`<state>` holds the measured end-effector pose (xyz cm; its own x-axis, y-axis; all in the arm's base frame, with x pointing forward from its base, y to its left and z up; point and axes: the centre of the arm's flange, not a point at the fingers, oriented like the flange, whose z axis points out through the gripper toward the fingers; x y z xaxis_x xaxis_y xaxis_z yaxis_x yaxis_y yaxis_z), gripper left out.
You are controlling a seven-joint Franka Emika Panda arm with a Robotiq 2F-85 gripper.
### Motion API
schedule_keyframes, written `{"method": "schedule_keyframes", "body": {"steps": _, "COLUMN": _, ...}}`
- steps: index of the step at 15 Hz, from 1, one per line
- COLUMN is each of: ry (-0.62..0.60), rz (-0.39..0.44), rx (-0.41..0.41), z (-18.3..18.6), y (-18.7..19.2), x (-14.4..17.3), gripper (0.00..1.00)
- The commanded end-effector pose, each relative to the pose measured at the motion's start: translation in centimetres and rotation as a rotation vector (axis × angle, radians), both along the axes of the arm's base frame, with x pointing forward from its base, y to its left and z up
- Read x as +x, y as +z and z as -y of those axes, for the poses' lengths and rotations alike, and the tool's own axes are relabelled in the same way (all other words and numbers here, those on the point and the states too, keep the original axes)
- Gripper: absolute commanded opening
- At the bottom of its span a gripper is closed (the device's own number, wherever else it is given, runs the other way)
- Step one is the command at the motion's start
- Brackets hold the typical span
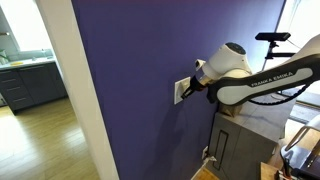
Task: Switch off the light switch
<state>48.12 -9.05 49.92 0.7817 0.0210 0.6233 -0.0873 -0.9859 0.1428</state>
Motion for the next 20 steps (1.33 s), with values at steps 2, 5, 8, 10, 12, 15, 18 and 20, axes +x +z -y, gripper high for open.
{"method": "schedule_keyframes", "body": {"steps": 2, "ry": 0.033, "rz": 0.015, "rx": -0.018, "z": -0.2, "y": -0.6, "x": 1.1, "gripper": 0.00}}
{"method": "schedule_keyframes", "body": {"steps": 5, "ry": 0.041, "rz": 0.018, "rx": -0.023, "z": -0.2, "y": -0.7, "x": 1.2, "gripper": 0.00}}
{"method": "schedule_keyframes", "body": {"steps": 8, "ry": 0.042, "rz": -0.016, "rx": -0.004, "z": -0.3, "y": -0.3, "x": 0.6, "gripper": 0.00}}
{"method": "schedule_keyframes", "body": {"steps": 10, "ry": 0.050, "rz": -0.052, "rx": 0.026, "z": -0.5, "y": 0.0, "x": -0.3, "gripper": 0.00}}
{"method": "schedule_keyframes", "body": {"steps": 12, "ry": 0.060, "rz": -0.111, "rx": 0.047, "z": -0.8, "y": -0.2, "x": -1.3, "gripper": 0.00}}
{"method": "schedule_keyframes", "body": {"steps": 15, "ry": 0.078, "rz": -0.189, "rx": 0.067, "z": -1.1, "y": -0.4, "x": -2.9, "gripper": 0.00}}
{"method": "schedule_keyframes", "body": {"steps": 18, "ry": 0.059, "rz": -0.214, "rx": 0.052, "z": -0.1, "y": 0.0, "x": -4.3, "gripper": 0.00}}
{"method": "schedule_keyframes", "body": {"steps": 20, "ry": 0.042, "rz": -0.209, "rx": 0.045, "z": 0.9, "y": 0.6, "x": -5.1, "gripper": 0.00}}
